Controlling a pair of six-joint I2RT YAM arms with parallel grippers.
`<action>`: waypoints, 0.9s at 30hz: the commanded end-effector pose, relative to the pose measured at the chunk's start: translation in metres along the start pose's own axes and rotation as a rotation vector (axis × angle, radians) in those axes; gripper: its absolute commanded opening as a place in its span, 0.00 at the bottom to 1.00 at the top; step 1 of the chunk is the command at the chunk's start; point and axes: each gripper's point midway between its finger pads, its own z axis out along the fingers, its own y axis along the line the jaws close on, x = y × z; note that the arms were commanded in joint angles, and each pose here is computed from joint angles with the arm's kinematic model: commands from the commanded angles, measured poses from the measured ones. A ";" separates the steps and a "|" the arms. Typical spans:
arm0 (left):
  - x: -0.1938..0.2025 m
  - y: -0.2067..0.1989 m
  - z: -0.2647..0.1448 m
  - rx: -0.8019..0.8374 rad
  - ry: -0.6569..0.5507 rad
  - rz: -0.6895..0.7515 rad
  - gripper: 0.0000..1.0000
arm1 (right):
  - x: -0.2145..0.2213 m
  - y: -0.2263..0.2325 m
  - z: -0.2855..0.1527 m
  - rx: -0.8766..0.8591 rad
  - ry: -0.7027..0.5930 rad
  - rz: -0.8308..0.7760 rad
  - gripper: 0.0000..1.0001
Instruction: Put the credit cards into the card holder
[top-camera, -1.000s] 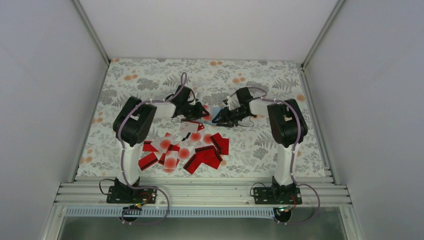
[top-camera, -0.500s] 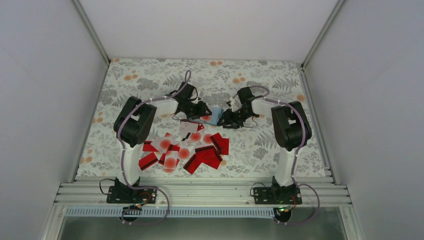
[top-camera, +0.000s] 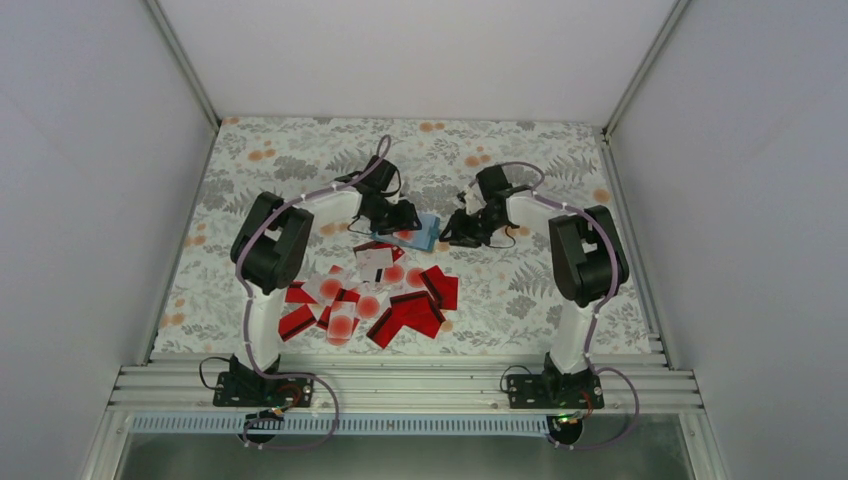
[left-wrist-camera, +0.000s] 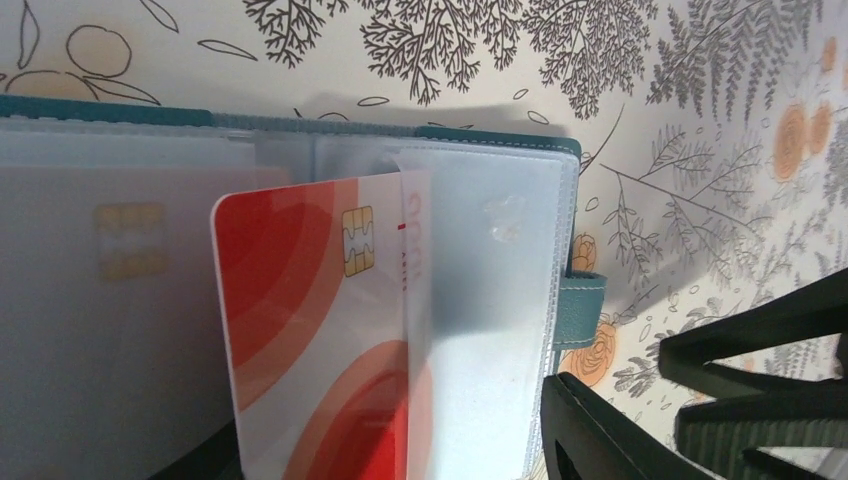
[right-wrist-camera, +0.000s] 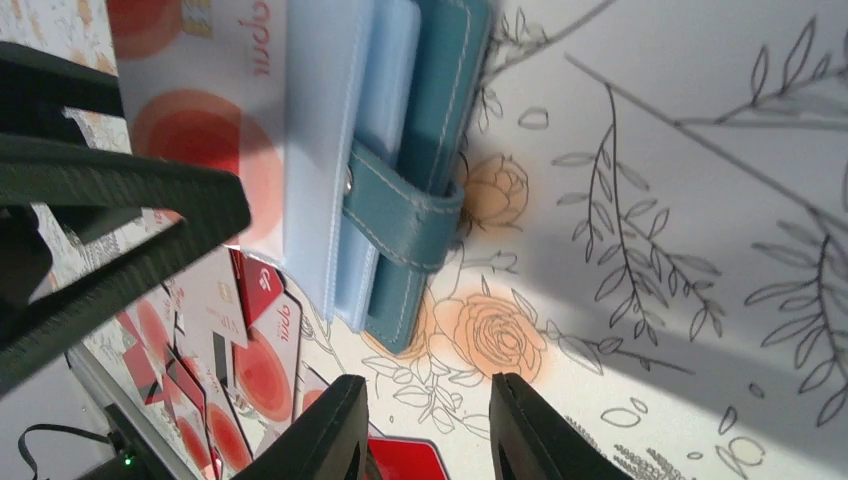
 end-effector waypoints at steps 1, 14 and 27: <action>0.021 0.028 0.009 -0.154 0.089 0.010 0.56 | -0.025 0.016 -0.011 0.005 -0.090 -0.032 0.31; 0.024 0.043 0.004 -0.297 0.154 0.101 0.66 | -0.028 0.018 0.003 -0.013 -0.074 -0.031 0.30; 0.019 0.019 -0.010 -0.032 0.139 0.116 1.00 | -0.023 0.019 0.004 -0.024 -0.058 -0.029 0.30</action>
